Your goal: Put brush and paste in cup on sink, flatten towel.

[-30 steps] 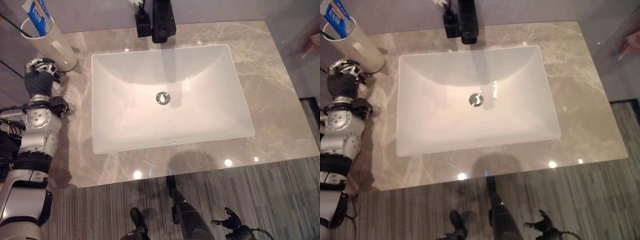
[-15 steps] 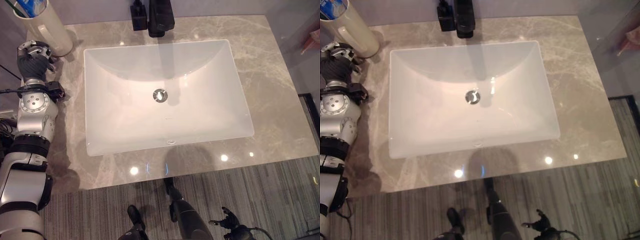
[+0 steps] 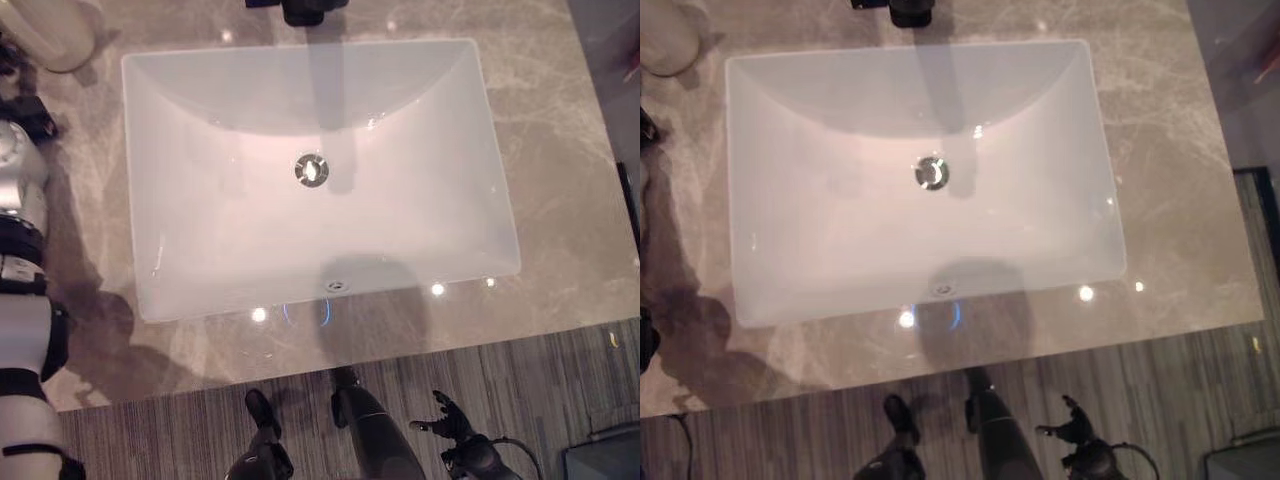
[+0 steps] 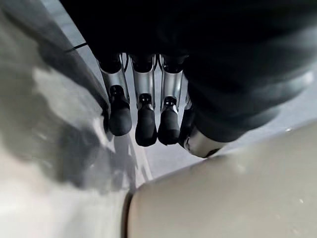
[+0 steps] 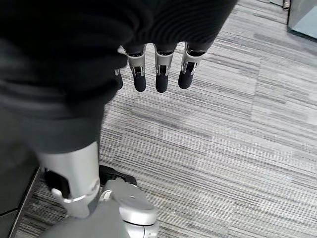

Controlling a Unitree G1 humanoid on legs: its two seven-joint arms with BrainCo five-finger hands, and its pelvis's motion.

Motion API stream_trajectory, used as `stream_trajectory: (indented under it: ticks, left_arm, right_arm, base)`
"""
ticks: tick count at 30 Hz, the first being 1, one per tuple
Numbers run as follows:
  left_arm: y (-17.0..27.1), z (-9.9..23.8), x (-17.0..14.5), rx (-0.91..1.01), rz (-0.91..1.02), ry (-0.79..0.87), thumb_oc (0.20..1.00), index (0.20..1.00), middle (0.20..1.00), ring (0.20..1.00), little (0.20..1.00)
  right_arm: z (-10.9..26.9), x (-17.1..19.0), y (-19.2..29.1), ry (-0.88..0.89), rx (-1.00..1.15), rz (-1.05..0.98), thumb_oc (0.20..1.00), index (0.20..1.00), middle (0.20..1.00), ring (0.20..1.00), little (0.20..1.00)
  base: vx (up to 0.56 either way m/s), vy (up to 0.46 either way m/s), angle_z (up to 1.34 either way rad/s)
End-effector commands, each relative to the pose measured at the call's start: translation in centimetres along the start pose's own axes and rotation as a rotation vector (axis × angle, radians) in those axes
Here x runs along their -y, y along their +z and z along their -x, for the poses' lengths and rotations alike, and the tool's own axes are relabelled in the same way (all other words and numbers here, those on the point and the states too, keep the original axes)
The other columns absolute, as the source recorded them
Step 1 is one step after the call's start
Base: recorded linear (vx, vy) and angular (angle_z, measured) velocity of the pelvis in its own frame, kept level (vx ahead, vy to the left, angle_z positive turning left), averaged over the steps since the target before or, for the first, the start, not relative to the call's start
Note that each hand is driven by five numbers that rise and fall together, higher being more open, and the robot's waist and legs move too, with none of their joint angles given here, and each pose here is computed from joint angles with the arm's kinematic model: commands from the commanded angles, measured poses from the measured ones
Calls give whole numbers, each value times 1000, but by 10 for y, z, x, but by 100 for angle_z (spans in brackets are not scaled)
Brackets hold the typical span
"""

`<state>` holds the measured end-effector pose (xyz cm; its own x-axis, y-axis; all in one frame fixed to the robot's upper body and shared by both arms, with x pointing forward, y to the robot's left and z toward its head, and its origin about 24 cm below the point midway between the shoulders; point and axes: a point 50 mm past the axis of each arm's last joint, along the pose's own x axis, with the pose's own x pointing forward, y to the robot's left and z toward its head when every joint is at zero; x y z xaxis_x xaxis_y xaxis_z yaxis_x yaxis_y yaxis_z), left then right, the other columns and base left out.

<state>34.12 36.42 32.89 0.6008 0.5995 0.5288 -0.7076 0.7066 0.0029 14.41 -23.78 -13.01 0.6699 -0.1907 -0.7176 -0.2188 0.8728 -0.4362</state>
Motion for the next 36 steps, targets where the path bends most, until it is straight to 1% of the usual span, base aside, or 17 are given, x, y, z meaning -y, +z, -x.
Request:
stream_trajectory:
  ticks: [1,4,6,9,15,16,17,18,25,28,30,32,35,36]
  left_arm:
    - [8,-4,-10,47,-79,-3,200,200,200,200,200]
    - [14,-4,-5,78,-72,-24,200,200,200,200,200]
    - [16,-3,-1,100,-101,-52,200,200,200,200,200]
    - [11,5,9,148,-196,-139,200,200,200,200,200]
    - [-3,18,19,153,-201,-210,200,200,200,200,200]
    - [-2,22,27,170,-183,-242,200,200,200,200,200]
    - [-3,22,27,169,-183,-242,200,200,200,200,200]
    - [-8,29,36,164,-172,-271,200,200,200,200,200]
    - [-8,34,51,162,-144,-293,200,200,200,200,200]
    - [-7,33,56,162,-157,-285,200,200,200,200,200]
    - [-8,28,54,145,-210,-223,200,200,200,200,200]
    - [-7,27,54,142,-207,-202,200,200,200,200,200]
    - [-12,23,49,110,-267,-117,200,200,200,200,200]
    - [-13,23,50,104,-261,-99,200,200,200,200,200]
  right_arm:
    - [-4,24,5,-67,20,2,1000,1000,1000,1000,1000]
    - [-3,24,2,-68,16,-7,1000,1000,1000,1000,1000]
    - [-2,25,2,-68,19,-4,1000,1000,1000,1000,1000]
    - [0,27,2,-62,37,-8,1000,1000,1000,1000,1000]
    - [1,32,3,-70,62,-11,1000,1000,1000,1000,1000]
    - [2,33,3,-72,67,-8,1000,1000,1000,1000,1000]
    - [2,33,3,-72,67,-8,1000,1000,1000,1000,1000]
    - [2,33,1,-76,57,-7,1000,1000,1000,1000,1000]
    - [3,35,0,-81,55,-7,1000,1000,1000,1000,1000]
    - [2,35,0,-81,56,-4,1000,1000,1000,1000,1000]
    - [2,33,1,-81,56,-1,1000,1000,1000,1000,1000]
    - [2,32,1,-79,58,-1,1000,1000,1000,1000,1000]
    - [3,29,-3,-78,43,8,1000,1000,1000,1000,1000]
    - [3,29,-4,-79,40,7,1000,1000,1000,1000,1000]
  base:
    - [0,0,0]
    - [3,-9,-1]
    - [7,-20,-4]
    - [0,0,0]
    - [0,0,0]
    - [0,0,0]
    - [0,0,0]
    - [0,0,0]
    - [0,0,0]
    - [0,0,0]
    - [0,0,0]
    - [0,0,0]
    - [0,0,0]
    - [0,0,0]
